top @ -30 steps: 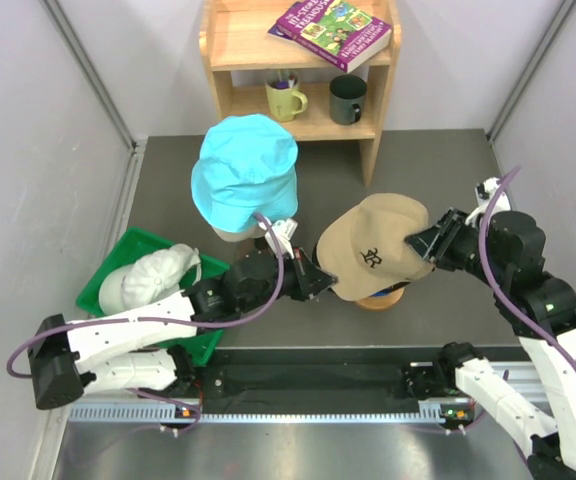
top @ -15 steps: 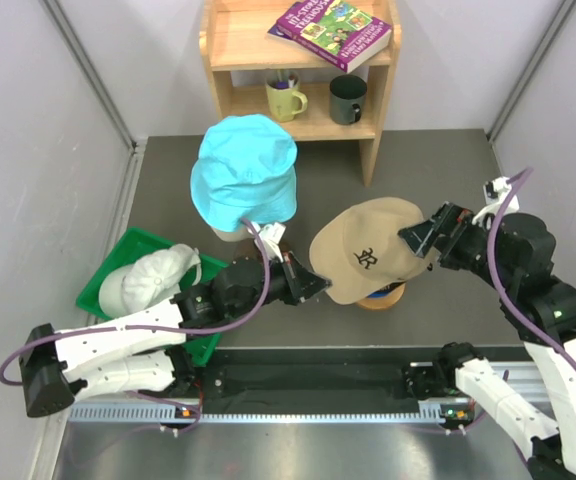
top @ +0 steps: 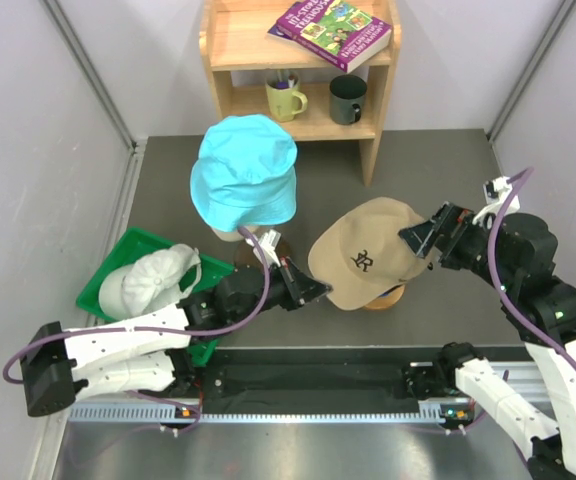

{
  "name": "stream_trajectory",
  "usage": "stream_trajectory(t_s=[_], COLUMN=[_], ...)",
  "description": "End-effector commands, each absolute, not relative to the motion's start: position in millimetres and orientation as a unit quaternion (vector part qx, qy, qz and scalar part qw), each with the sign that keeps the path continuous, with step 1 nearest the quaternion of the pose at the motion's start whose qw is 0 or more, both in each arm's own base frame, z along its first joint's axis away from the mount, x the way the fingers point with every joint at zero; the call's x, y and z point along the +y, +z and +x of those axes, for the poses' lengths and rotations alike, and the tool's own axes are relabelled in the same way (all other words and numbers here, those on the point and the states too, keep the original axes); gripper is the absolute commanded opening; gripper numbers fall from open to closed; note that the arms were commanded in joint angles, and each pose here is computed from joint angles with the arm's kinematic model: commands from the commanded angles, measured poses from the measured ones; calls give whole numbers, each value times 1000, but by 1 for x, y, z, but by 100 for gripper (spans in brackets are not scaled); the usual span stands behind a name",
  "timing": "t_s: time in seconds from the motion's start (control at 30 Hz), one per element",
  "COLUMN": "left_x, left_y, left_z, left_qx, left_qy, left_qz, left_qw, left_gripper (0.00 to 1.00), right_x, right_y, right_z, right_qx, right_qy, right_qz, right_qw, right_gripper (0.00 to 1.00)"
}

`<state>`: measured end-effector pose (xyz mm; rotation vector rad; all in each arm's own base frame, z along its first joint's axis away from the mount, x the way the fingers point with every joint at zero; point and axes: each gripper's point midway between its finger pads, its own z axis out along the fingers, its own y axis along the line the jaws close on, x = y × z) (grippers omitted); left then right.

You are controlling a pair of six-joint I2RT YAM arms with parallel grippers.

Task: Stack the hats

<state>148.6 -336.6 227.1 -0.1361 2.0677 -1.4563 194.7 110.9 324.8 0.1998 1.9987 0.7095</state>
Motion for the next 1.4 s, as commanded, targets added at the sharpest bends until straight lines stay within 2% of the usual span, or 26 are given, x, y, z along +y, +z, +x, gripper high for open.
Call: stream_trajectory(t_s=[0.0,0.2,0.5,1.03,1.37], left_x=[-332,-339,-311,-332,-348], left_y=[214,207,195,163,135], left_z=[161,156,163,161,162], left_qx=[770,779,769,783,794], left_qy=[-554,-538,-508,-507,-495], left_qz=[-119,-119,-197,-235,-252], left_qw=[291,299,333,273,246], left_gripper=[0,0,0,0,0], right_x=[113,112,112,117,117], right_y=[346,344,338,332,309], right_z=[191,189,184,205,209], right_qx=[806,810,815,819,837], right_qy=[300,297,295,278,254], right_qz=[62,58,50,28,-2], right_qw=[506,503,497,501,484], right_gripper=[100,100,100,100,100])
